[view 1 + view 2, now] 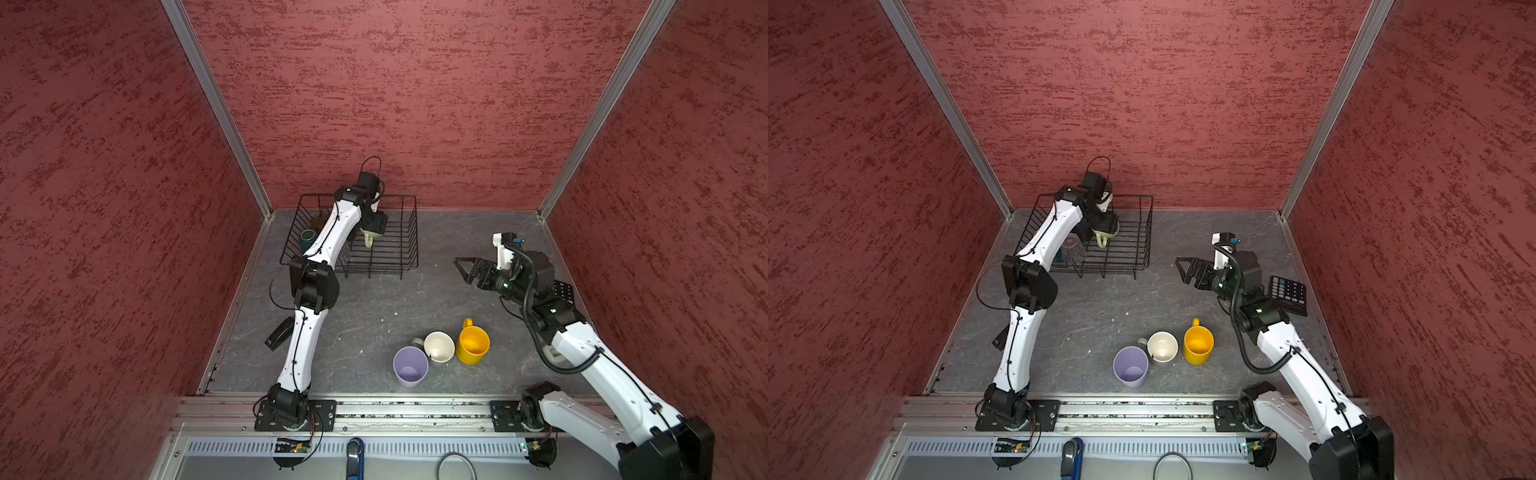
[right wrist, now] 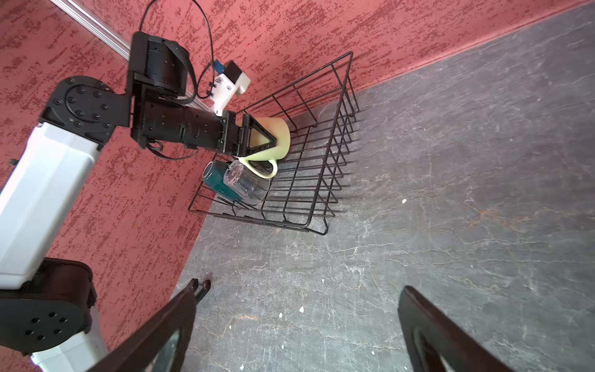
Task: Load cups into a dish rack
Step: Move the dish rack to the top-center of the table.
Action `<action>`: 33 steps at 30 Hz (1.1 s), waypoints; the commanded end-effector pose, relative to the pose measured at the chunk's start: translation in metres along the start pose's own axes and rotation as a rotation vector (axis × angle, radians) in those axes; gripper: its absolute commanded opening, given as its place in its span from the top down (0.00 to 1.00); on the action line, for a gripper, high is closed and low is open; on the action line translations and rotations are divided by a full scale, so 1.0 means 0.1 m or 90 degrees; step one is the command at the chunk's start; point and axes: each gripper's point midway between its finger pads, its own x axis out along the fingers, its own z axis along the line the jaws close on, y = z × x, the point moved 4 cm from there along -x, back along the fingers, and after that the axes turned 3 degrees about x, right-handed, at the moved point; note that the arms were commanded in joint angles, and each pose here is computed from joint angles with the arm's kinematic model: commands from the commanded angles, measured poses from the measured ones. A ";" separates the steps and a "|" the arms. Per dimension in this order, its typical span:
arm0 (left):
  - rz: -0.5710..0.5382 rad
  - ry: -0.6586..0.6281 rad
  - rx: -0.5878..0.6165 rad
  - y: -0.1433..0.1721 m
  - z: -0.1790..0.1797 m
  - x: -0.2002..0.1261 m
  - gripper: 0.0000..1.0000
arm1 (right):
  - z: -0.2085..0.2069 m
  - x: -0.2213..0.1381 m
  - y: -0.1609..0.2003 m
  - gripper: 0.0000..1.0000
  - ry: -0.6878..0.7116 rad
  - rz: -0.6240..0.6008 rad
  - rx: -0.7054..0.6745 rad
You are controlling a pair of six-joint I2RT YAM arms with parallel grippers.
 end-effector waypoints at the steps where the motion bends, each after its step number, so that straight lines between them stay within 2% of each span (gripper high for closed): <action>1: -0.035 -0.016 0.033 -0.12 0.06 -0.10 1.00 | 0.02 0.02 -0.01 0.01 -0.019 -0.003 0.012; 9: -0.001 0.009 0.077 0.00 0.03 -0.11 1.00 | 0.00 0.03 0.03 0.01 -0.021 0.003 0.024; 19: 0.009 -0.021 0.076 0.02 0.05 -0.05 1.00 | -0.05 0.10 0.07 0.02 -0.011 0.022 0.031; 25: 0.002 -0.031 0.065 -0.01 0.06 -0.08 1.00 | -0.28 0.33 0.05 0.18 0.096 0.079 0.020; 33: -0.007 -0.035 0.059 -0.02 0.10 -0.17 1.00 | -0.23 0.88 -0.09 0.34 0.092 0.121 -0.006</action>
